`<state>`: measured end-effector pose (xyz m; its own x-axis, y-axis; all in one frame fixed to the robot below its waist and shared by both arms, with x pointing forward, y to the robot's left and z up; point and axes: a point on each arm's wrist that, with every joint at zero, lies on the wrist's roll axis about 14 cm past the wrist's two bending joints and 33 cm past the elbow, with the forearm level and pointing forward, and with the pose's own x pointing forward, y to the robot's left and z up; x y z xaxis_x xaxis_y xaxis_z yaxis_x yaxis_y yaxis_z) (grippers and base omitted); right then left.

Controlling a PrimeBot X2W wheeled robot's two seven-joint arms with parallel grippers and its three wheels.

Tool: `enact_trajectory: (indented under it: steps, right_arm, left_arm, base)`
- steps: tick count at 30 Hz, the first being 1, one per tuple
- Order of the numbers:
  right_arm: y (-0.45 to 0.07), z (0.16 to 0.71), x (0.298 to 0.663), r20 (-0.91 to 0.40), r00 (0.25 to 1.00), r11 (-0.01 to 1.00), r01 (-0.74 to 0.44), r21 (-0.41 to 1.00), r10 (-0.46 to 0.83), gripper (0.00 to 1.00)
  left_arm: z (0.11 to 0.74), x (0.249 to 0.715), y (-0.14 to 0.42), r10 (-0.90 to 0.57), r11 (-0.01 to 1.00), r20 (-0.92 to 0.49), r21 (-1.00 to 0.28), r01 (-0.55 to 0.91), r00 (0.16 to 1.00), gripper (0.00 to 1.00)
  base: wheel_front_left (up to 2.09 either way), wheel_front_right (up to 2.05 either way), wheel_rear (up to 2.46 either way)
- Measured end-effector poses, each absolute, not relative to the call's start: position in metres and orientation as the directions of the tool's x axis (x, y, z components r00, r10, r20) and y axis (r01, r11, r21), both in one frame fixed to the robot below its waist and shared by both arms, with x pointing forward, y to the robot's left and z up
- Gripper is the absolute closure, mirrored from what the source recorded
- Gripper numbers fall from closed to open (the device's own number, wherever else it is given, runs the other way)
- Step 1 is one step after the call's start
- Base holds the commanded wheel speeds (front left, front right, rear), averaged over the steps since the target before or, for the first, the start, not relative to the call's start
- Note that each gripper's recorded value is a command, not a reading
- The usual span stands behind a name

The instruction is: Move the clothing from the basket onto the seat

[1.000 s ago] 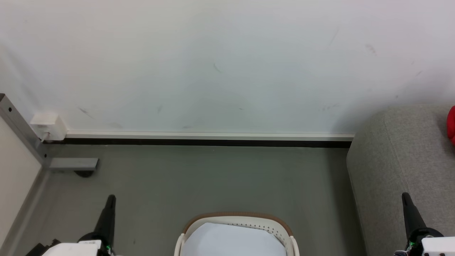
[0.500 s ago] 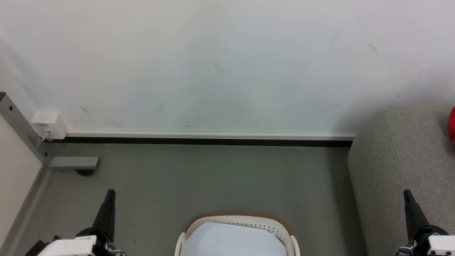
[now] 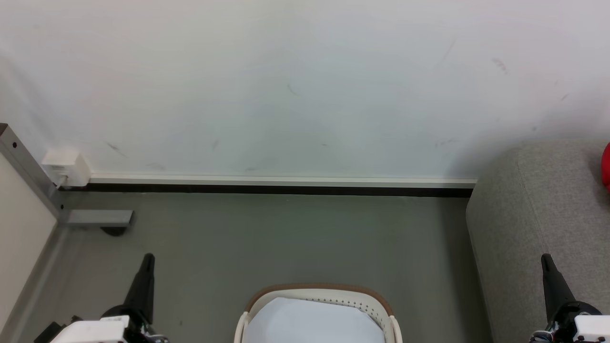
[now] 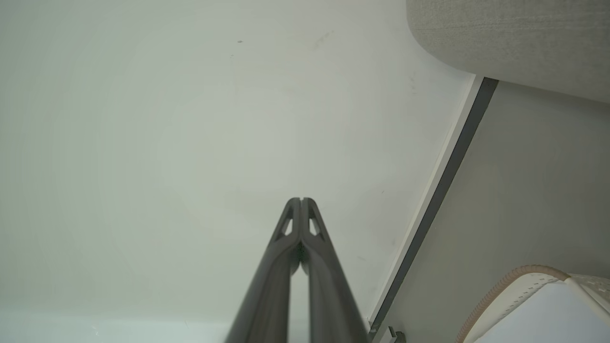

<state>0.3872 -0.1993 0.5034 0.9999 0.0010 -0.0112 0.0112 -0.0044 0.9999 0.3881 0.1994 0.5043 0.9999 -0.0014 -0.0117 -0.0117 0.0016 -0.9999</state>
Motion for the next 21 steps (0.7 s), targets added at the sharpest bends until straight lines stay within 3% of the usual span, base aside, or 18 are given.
enact_trajectory:
  steps: [21]
  right_arm:
    - [-0.1994,0.5035,0.3872,-0.011,1.0,-0.004,0.011,1.0,0.001,1.0]
  left_arm:
    - [0.5043,0.3881,0.1993,-0.001,0.002,-0.012,-1.0,-0.012,1.0,1.0]
  base:
    - [0.0,0.0,0.0]
